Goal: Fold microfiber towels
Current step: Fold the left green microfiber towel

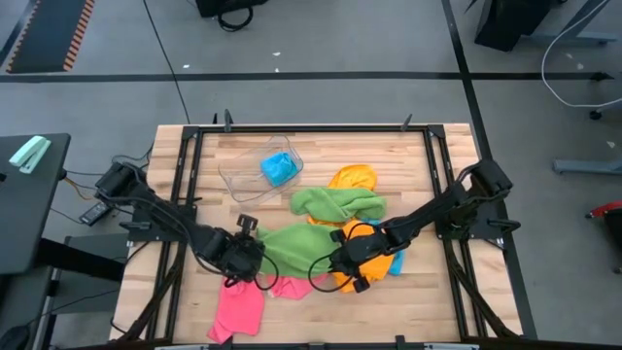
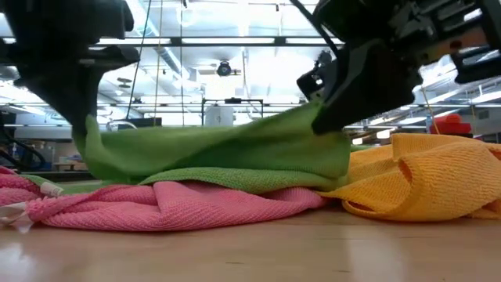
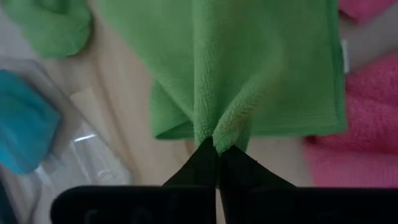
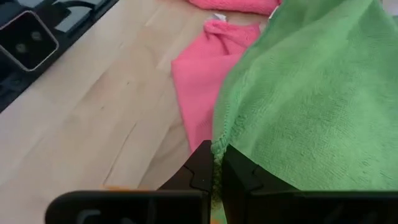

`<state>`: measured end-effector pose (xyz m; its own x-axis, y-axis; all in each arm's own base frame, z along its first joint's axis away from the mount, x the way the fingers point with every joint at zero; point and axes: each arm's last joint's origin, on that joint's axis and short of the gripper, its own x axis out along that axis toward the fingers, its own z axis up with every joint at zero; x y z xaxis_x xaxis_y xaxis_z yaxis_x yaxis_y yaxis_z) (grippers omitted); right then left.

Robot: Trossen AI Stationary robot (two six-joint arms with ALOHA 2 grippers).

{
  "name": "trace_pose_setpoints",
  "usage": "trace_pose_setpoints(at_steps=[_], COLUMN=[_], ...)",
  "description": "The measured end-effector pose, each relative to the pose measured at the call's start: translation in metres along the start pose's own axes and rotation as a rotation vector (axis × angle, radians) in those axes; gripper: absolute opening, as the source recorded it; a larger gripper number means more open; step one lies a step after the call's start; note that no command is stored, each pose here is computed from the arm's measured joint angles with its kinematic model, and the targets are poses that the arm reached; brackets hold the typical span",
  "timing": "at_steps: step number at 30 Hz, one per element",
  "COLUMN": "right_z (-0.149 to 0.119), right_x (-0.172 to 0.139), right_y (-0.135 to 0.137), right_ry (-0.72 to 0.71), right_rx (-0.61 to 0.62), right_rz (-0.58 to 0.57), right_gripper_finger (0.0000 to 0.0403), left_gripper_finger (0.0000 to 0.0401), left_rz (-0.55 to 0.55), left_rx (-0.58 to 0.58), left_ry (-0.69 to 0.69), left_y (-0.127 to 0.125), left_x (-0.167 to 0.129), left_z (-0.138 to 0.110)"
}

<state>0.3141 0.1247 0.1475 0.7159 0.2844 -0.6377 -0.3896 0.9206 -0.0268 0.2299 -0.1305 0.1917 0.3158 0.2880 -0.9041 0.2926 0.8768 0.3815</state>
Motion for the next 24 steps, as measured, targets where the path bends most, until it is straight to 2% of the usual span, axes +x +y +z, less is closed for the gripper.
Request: trace_pose_setpoints(at_steps=[10, 19, 24], right_z=[-0.003, -0.005, -0.006], right_x=[0.004, 0.003, 0.003], right_y=[0.000, 0.000, 0.000], right_ry=[0.010, 0.033, 0.043], right_rx=[0.010, 0.052, 0.069], right_rz=[0.005, 0.005, 0.005], right_gripper_finger=[0.0025, 0.0025, 0.0026], left_gripper_finger=[0.0029, 0.0011, 0.0051], left_rz=[-0.023, -0.051, -0.061], left_rx=[0.048, 0.010, -0.039], left_ry=[0.021, 0.000, 0.007], left_y=[-0.015, -0.017, -0.017], left_x=[0.005, 0.004, 0.004], left_z=[0.000, 0.002, 0.002])
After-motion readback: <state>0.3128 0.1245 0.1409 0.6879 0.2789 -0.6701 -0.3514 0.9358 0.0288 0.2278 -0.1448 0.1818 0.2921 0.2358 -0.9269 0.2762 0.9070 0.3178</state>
